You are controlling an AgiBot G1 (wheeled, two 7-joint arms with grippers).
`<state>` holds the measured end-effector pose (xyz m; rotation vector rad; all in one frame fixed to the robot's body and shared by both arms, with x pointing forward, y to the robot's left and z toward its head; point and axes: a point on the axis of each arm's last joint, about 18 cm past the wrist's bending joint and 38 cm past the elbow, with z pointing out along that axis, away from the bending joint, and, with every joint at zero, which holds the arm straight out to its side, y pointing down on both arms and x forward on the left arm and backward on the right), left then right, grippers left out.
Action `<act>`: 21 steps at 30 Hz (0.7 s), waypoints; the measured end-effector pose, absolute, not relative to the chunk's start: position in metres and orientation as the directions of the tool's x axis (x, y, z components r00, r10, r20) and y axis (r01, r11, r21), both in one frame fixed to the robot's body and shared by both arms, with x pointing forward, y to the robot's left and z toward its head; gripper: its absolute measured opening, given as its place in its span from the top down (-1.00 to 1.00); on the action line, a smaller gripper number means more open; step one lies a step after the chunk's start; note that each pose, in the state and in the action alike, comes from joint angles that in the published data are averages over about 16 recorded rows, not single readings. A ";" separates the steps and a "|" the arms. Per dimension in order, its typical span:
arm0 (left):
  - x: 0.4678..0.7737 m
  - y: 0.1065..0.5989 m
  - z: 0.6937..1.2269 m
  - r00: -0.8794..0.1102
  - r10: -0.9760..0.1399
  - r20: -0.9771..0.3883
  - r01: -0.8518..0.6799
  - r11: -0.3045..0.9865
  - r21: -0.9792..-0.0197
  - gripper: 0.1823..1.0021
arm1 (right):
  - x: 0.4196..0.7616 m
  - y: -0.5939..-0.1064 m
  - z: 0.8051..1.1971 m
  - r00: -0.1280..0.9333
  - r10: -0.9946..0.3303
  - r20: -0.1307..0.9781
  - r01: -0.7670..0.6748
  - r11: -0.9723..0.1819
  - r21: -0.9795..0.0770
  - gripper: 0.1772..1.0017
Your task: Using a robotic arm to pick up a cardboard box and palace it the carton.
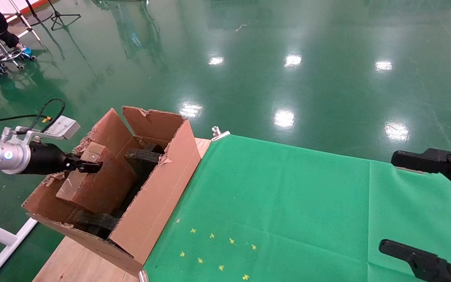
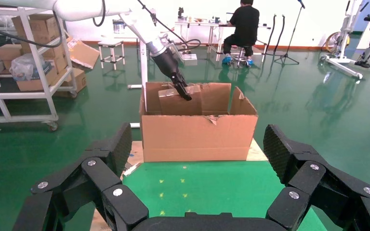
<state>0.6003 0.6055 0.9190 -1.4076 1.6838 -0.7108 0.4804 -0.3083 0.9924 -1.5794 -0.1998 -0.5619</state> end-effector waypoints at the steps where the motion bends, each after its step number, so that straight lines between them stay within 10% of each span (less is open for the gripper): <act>1: 0.600 0.606 0.919 -0.050 -0.973 -0.227 -0.516 0.220 -0.828 0.37 | 0.480 -0.308 0.992 0.861 -0.207 0.465 0.454 -0.102 -0.885 -1.00; 21: 0.596 0.577 0.985 -0.172 -0.957 -0.236 -0.329 0.281 -0.902 -0.41 | 0.480 -0.308 0.992 0.861 -0.207 0.465 0.454 -0.102 -0.885 -1.00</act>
